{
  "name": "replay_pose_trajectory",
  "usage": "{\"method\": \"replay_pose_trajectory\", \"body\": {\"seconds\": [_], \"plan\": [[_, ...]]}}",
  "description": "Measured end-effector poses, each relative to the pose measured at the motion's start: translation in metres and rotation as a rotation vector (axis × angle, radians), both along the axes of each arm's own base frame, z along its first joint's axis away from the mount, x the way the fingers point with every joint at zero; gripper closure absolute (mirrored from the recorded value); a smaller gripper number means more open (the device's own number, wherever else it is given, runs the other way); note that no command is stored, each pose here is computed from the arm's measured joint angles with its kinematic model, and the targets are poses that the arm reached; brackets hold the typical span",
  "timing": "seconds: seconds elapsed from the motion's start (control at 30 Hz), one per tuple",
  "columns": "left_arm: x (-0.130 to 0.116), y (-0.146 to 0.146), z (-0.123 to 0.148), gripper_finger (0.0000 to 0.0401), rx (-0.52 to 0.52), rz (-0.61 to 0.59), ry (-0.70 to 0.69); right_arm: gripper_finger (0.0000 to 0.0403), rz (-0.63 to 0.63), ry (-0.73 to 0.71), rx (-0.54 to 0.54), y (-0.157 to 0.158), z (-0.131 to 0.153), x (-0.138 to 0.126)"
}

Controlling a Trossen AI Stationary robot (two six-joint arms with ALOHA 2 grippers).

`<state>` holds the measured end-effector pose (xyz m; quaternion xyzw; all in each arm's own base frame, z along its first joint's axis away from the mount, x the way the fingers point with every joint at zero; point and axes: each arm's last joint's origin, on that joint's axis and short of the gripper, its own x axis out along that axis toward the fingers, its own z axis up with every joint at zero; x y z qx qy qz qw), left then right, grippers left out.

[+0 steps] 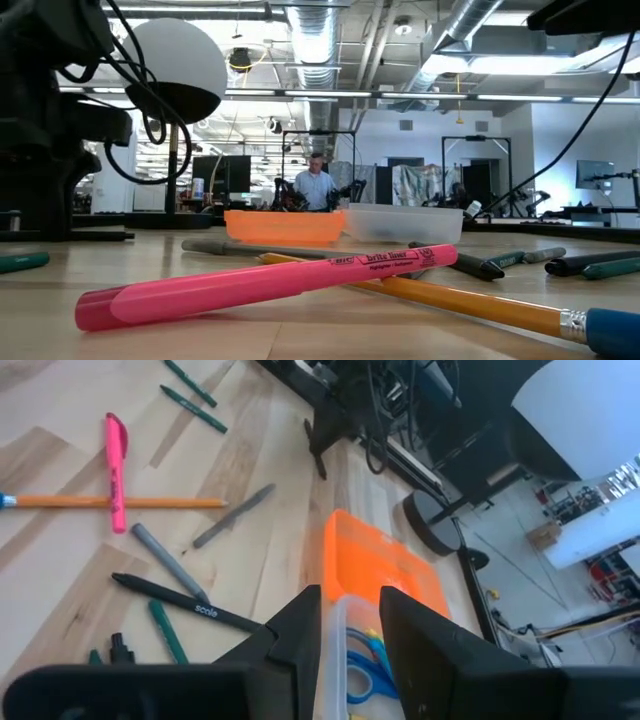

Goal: Pick & place school supplies into a supply box
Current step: Put the black pen into the orange supply box

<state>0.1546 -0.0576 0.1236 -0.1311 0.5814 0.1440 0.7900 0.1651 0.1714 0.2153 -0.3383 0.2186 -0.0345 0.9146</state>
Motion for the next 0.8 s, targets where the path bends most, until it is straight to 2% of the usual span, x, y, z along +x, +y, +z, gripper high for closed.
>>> {"method": "replay_pose_trajectory", "body": {"seconds": [0.1, 0.33, 0.4, 0.5, 0.63, 0.8], "plan": [[0.001, 0.0, 0.001, 0.0379, 0.014, -0.042, -0.001, 0.0302, -0.011, 0.001, 0.005, -0.002, 0.0, 0.002], [0.012, -0.003, 0.01, 0.0358, 0.094, -0.166, -0.058, 0.0302, 0.001, 0.017, 0.018, -0.002, -0.001, 0.002], [0.021, -0.005, 0.017, 0.0359, 0.127, -0.179, -0.121, 0.0302, -0.001, 0.017, 0.022, -0.002, -0.001, 0.002], [0.023, -0.005, 0.021, 0.0371, 0.176, -0.214, -0.114, 0.0302, -0.002, 0.019, 0.02, -0.002, -0.001, 0.002], [0.034, -0.008, 0.037, 0.0385, 0.224, -0.242, -0.183, 0.0302, -0.002, 0.021, 0.018, -0.002, -0.001, 0.002], [0.05, -0.011, 0.062, 0.0373, 0.33, -0.279, -0.281, 0.0302, -0.002, 0.023, 0.016, -0.002, -0.002, 0.002]]}}
